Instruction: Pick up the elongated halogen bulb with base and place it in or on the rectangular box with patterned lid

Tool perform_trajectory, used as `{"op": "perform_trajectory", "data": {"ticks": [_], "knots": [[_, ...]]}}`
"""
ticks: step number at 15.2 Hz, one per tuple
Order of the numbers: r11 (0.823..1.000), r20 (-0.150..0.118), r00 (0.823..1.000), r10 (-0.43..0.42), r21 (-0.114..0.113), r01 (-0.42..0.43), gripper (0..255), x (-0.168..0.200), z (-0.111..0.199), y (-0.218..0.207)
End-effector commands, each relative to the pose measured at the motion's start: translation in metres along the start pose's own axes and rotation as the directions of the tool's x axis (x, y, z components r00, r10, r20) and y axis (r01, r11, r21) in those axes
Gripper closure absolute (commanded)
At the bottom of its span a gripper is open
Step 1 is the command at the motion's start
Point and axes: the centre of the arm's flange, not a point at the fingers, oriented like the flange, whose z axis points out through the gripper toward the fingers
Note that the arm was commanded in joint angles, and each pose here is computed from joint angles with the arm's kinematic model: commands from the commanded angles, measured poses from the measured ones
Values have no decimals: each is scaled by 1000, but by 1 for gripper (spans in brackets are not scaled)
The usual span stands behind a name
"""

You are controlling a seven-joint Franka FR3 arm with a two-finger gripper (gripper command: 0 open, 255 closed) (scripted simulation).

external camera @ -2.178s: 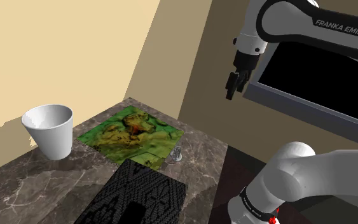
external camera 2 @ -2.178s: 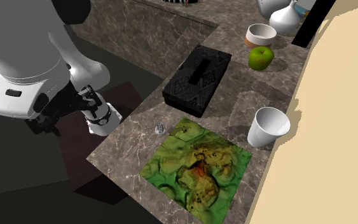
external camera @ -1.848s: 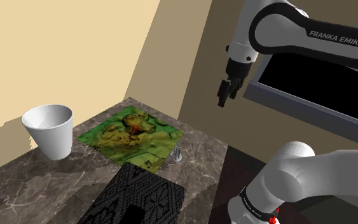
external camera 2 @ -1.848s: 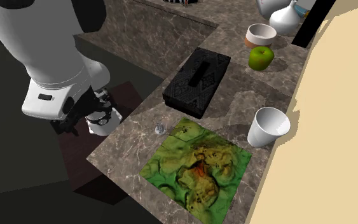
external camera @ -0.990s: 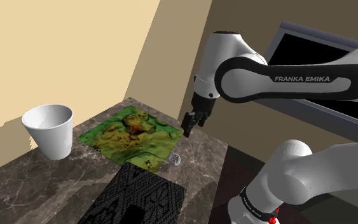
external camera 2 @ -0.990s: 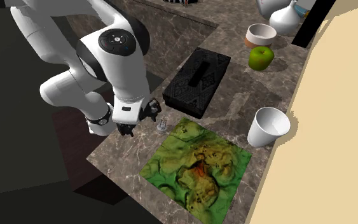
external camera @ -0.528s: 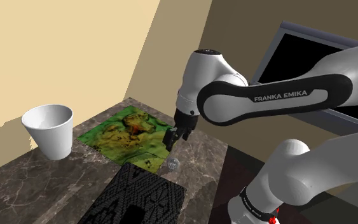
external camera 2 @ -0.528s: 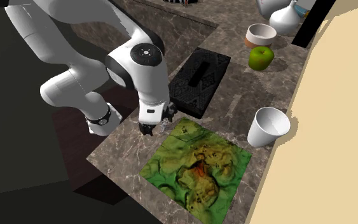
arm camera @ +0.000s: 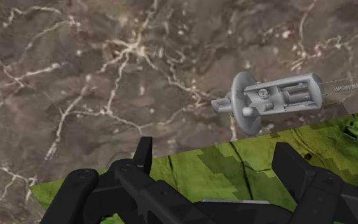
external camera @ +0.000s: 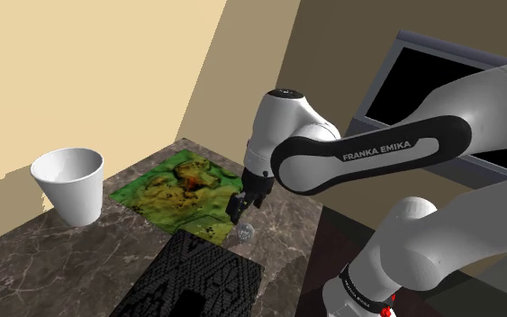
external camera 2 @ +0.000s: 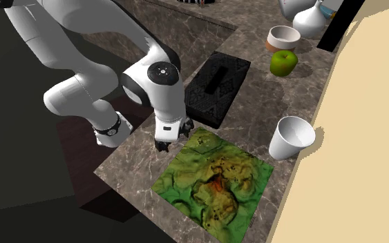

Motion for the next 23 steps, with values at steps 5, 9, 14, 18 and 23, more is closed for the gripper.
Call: {"op": "perform_trajectory", "data": {"ticks": [5, 9, 14, 18, 23], "knots": [[1000, -1, 1000, 0, 0, 0, 0, 0, 1, 0], [1000, -1, 1000, 0, 0, 0, 255, 0, 1, 0], [1000, 0, 1000, 0, 0, 0, 255, 0, 1, 2], [1000, -1, 1000, 0, 0, 0, 255, 0, -9, 0], [936, -173, 920, -351, -56, 347, 0, -49, -17, -8]]}}
